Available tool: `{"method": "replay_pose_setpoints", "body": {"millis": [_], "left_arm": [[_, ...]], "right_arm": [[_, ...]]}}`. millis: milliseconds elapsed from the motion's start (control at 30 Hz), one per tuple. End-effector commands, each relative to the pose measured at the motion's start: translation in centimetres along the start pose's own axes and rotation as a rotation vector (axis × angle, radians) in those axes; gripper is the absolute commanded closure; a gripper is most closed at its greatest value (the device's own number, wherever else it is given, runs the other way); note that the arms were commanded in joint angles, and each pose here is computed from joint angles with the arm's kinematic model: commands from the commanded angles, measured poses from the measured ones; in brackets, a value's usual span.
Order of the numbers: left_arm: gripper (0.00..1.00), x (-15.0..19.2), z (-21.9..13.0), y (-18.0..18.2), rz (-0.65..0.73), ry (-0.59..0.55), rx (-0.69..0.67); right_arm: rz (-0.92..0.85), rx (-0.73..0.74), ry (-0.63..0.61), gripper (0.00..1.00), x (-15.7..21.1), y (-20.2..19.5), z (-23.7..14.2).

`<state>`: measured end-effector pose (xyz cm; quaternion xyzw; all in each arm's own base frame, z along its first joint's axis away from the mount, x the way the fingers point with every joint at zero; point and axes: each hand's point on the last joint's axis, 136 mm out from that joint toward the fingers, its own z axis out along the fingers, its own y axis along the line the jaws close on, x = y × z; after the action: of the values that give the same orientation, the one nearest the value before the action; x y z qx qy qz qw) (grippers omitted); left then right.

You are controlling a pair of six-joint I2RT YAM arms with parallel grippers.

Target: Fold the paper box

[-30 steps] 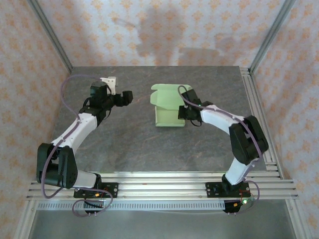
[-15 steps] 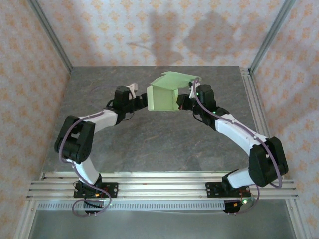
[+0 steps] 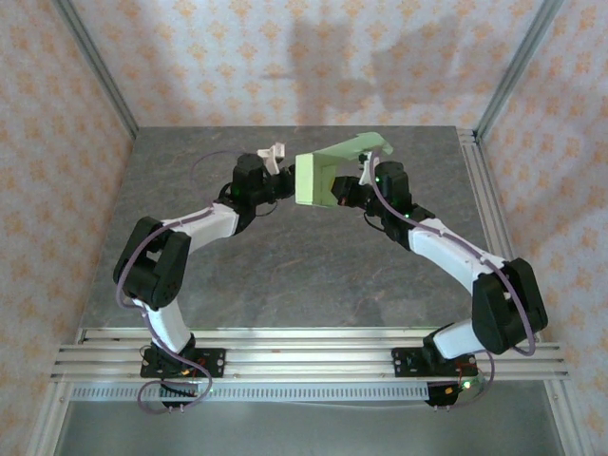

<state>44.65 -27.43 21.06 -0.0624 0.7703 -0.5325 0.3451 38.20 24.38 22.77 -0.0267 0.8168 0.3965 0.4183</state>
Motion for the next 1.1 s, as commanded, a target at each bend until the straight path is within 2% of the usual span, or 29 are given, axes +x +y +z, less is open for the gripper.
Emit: {"method": "replay_pose_setpoints", "body": {"millis": [0,133,400,867,1067], "left_arm": [[0.49,-0.5,1.1,-4.2,0.018,-0.011,0.124],[0.49,-0.4,1.7,-4.6,0.014,-0.007,0.128],[0.48,-1.7,-0.2,-0.1,-0.025,-0.075,-0.012],[0.47,-0.1,1.8,-2.6,-0.052,-0.023,0.075],[0.47,-0.5,1.3,-1.9,-0.073,-0.045,0.038]], "right_arm": [[-0.029,-0.061,-0.003,0.92,-0.2,2.1,0.8],[-0.034,-0.062,-0.011,0.92,-0.4,2.3,1.1],[0.015,-0.102,-0.135,0.94,-3.1,2.8,-1.4],[-0.024,-0.054,-0.056,0.93,-2.0,2.6,0.1],[-0.077,0.07,-0.028,0.93,-1.9,0.9,-0.3]]}}
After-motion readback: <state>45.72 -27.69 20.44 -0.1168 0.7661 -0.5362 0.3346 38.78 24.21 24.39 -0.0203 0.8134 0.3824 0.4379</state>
